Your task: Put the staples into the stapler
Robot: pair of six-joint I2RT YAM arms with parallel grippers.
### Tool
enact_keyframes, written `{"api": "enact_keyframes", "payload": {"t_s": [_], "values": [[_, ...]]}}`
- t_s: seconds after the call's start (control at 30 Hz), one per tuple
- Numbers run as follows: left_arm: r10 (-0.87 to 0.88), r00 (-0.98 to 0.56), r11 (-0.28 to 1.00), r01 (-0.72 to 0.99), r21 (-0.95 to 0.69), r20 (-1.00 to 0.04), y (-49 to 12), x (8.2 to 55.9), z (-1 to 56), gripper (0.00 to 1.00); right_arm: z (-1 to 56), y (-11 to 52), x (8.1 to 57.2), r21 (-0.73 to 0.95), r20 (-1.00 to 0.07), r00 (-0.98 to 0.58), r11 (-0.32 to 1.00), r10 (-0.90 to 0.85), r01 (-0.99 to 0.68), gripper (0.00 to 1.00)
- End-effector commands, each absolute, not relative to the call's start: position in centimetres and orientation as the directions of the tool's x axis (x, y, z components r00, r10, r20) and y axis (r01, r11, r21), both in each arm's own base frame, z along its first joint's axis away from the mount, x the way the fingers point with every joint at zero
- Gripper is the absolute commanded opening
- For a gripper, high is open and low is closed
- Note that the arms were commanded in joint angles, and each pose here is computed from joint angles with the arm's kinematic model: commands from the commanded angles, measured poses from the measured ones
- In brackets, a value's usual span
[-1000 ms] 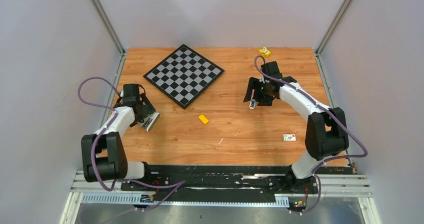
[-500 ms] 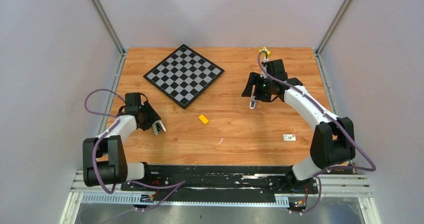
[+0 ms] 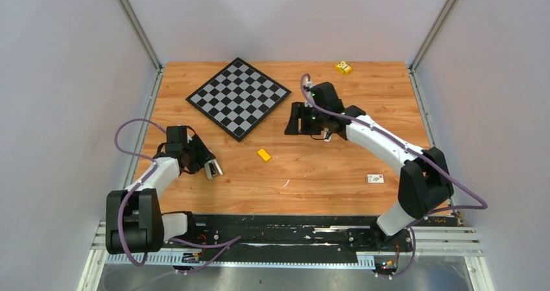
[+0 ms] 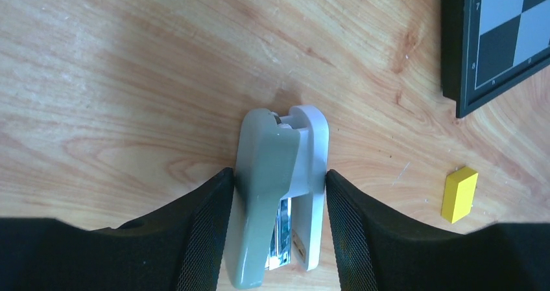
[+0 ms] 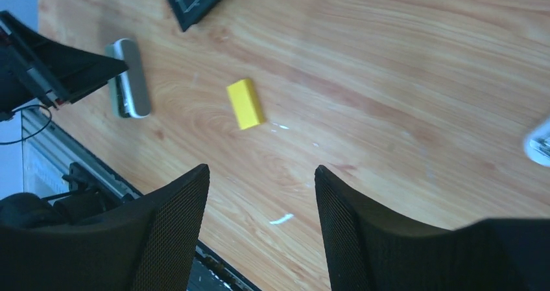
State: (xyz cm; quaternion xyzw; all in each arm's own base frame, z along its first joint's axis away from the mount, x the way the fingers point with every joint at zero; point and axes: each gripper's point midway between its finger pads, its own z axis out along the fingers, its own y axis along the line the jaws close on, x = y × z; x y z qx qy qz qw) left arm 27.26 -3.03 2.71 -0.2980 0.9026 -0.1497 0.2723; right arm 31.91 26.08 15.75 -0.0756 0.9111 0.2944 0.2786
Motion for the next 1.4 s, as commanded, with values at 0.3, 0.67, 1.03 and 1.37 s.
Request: {"api": "enact_keyframes", "payload": {"t_s": [0.3, 0.67, 1.03, 1.37], "values": [[-0.605, -0.640, 0.794, -0.440, -0.420, -0.473, -1.8, 27.2, 7.1, 0.58, 14.2, 43.3, 27.6, 0.449, -0.636, -0.748, 0.696, -0.192, -0.560, 0.55], [-0.541, -0.592, 0.835, -0.461, -0.300, -0.597, 1.5, 26.5, 10.3, 0.64, 10.1, 50.7, 24.3, 0.406, -0.641, -0.698, 0.631, -0.319, -0.661, 0.50], [-0.577, -0.596, 0.816, -0.460, -0.350, -0.559, 0.8, 26.6, 9.3, 0.66, 6.2, 53.5, 23.3, 0.377, -0.606, -0.691, 0.622, -0.395, -0.686, 0.39], [-0.589, -0.619, 0.808, -0.457, -0.372, -0.519, 0.1, 26.3, 7.8, 0.65, 3.1, 53.4, 23.3, 0.306, -0.574, -0.678, 0.647, -0.460, -0.698, 0.31]]}}
